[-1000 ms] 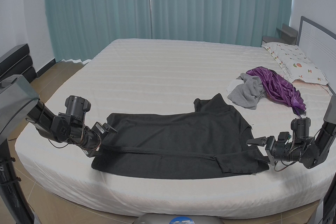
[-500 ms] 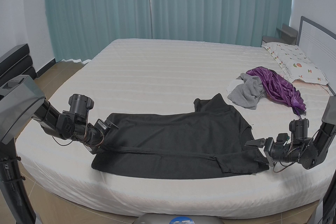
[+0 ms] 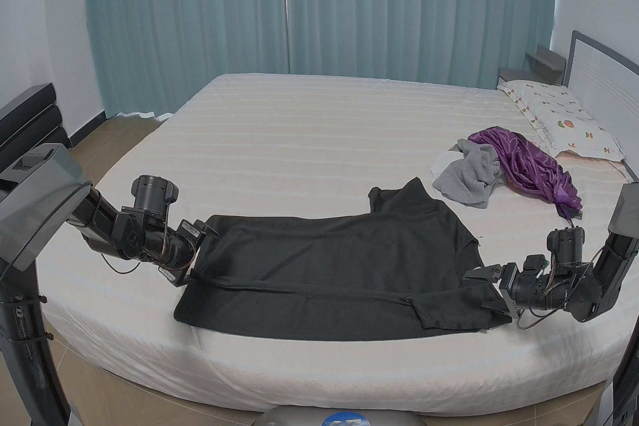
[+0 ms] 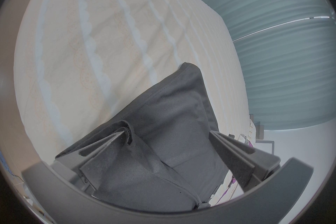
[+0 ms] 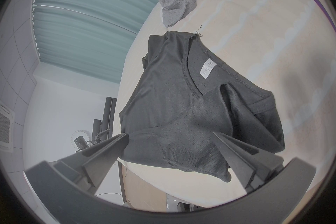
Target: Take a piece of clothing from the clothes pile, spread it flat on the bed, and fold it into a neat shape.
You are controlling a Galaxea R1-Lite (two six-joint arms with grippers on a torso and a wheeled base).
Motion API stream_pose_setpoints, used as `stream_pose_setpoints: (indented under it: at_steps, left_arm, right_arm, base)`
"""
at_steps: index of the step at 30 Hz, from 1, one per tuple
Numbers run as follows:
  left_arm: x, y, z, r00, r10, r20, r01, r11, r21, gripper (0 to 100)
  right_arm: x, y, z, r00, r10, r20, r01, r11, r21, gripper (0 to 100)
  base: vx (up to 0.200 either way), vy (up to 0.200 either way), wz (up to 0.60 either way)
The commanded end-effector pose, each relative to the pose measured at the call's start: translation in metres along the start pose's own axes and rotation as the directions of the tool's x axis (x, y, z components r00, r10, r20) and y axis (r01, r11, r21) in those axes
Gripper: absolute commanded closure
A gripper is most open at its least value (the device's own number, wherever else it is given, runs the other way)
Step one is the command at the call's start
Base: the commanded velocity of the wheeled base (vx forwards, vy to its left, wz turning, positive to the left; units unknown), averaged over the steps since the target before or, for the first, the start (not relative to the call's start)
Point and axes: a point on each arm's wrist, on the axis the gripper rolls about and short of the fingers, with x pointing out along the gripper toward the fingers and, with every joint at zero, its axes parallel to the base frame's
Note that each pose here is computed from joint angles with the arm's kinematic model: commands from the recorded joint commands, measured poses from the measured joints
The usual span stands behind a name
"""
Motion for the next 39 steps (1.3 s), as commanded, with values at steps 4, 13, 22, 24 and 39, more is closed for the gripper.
stream_pose_setpoints:
  at_steps: [4,13,22,24,39]
  left_arm:
    - [-0.002,0.003,0.011,1.0,-0.003,0.023,0.004,0.999,-0.033,0]
    - [-0.004,0.006,0.028,0.997,-0.041,0.071,0.047,0.996,-0.082,0]
    - [-0.039,0.003,0.004,0.998,-0.061,0.033,0.061,0.998,0.013,0]
    - [-0.038,-0.001,-0.011,0.998,-0.061,0.004,0.06,0.997,0.041,0]
    - [0.013,-0.005,-0.081,0.997,0.038,-0.069,-0.025,0.982,0.189,0]
  right_arm:
    - [0.002,-0.002,-0.001,1.0,-0.007,-0.005,0.007,1.0,0.005,0]
    - [0.002,-0.003,-0.001,1.0,-0.007,-0.007,0.007,1.0,0.007,0]
    - [0.001,-0.003,-0.001,1.0,-0.007,-0.007,0.007,1.0,0.007,0]
    - [0.001,-0.003,-0.001,1.0,-0.007,-0.007,0.007,1.0,0.007,0]
    - [0.003,-0.002,-0.003,1.0,-0.024,0.002,0.024,1.0,0.004,0]
  base:
    - [0.0,0.0,0.0]
    - [0.0,0.0,0.0]
    - [0.0,0.0,0.0]
    - [0.0,0.0,0.0]
    - [0.0,0.0,0.0]
